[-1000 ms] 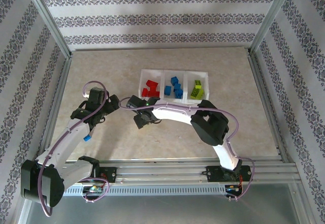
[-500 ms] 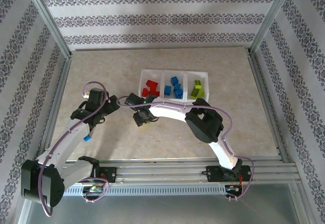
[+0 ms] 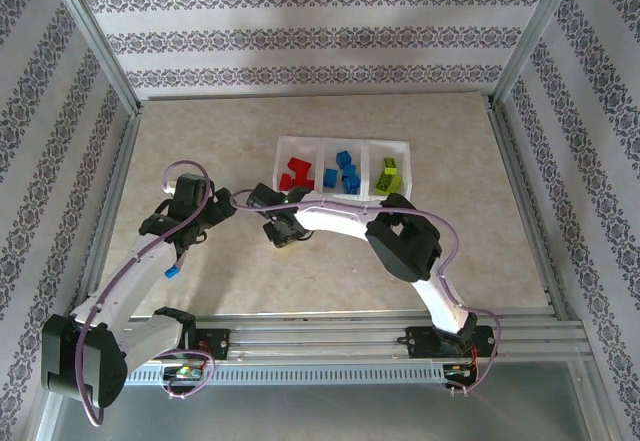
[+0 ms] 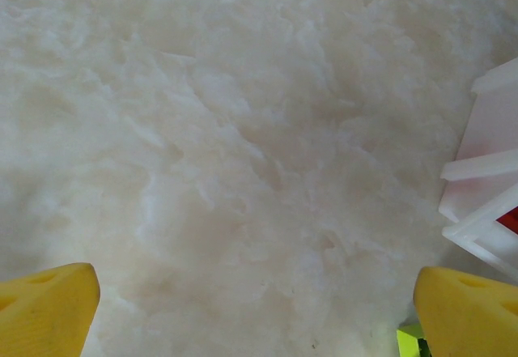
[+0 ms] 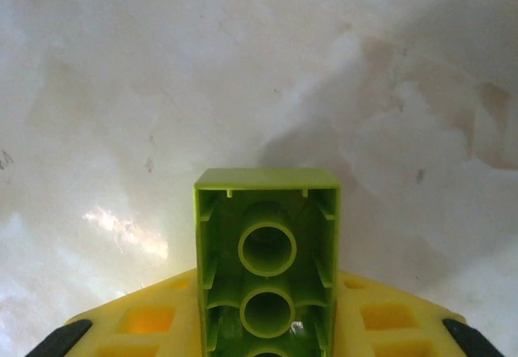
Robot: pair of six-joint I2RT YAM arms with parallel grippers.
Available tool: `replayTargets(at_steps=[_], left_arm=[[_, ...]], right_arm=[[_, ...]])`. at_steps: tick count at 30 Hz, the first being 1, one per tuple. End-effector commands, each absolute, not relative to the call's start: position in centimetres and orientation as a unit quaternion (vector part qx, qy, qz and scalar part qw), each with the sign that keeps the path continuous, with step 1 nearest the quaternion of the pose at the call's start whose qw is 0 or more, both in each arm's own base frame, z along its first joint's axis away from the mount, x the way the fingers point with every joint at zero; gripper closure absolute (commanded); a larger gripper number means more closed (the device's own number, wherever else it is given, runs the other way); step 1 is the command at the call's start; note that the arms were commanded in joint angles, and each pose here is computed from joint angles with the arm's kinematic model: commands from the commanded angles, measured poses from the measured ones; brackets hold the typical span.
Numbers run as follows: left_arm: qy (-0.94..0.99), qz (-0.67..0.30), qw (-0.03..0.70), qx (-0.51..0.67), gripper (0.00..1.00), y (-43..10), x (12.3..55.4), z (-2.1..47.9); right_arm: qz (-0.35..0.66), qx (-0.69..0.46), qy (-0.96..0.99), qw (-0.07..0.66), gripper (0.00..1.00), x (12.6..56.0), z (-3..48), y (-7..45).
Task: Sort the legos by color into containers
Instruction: Pick up the lego from the bottom-center of the table, then place the lego in the container.
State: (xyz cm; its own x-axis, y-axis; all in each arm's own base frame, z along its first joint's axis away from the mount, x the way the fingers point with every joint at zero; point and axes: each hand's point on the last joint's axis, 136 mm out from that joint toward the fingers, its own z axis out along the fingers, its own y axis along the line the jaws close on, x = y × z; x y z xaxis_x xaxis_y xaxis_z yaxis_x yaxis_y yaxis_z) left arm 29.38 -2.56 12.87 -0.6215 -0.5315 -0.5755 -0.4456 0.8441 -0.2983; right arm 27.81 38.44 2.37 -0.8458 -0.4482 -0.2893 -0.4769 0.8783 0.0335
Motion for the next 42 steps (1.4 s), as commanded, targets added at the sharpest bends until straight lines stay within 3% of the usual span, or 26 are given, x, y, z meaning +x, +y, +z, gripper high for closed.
replayTargets(at_steps=[1,13,24,42], left_arm=[[0.892,-0.063,0.344,-0.285,0.00,-1.9,29.1,12.9],[0.891,-0.063,0.347,-0.285,0.00,-1.8,29.3,13.3],[0.891,-0.066,0.348,-0.285,0.00,-1.8,29.4,13.5],[0.891,-0.065,0.345,-0.289,0.00,-1.7,29.2,13.3]], right_arm=[[0.062,-0.215,0.959,0.175,0.72,28.7,6.3,37.2],[0.046,-0.102,0.957,0.269,0.72,33.1,14.4,26.6],[0.053,0.032,0.960,0.273,0.70,37.4,14.4,16.1],[0.068,0.065,0.965,0.247,0.62,43.8,12.0,12.5]])
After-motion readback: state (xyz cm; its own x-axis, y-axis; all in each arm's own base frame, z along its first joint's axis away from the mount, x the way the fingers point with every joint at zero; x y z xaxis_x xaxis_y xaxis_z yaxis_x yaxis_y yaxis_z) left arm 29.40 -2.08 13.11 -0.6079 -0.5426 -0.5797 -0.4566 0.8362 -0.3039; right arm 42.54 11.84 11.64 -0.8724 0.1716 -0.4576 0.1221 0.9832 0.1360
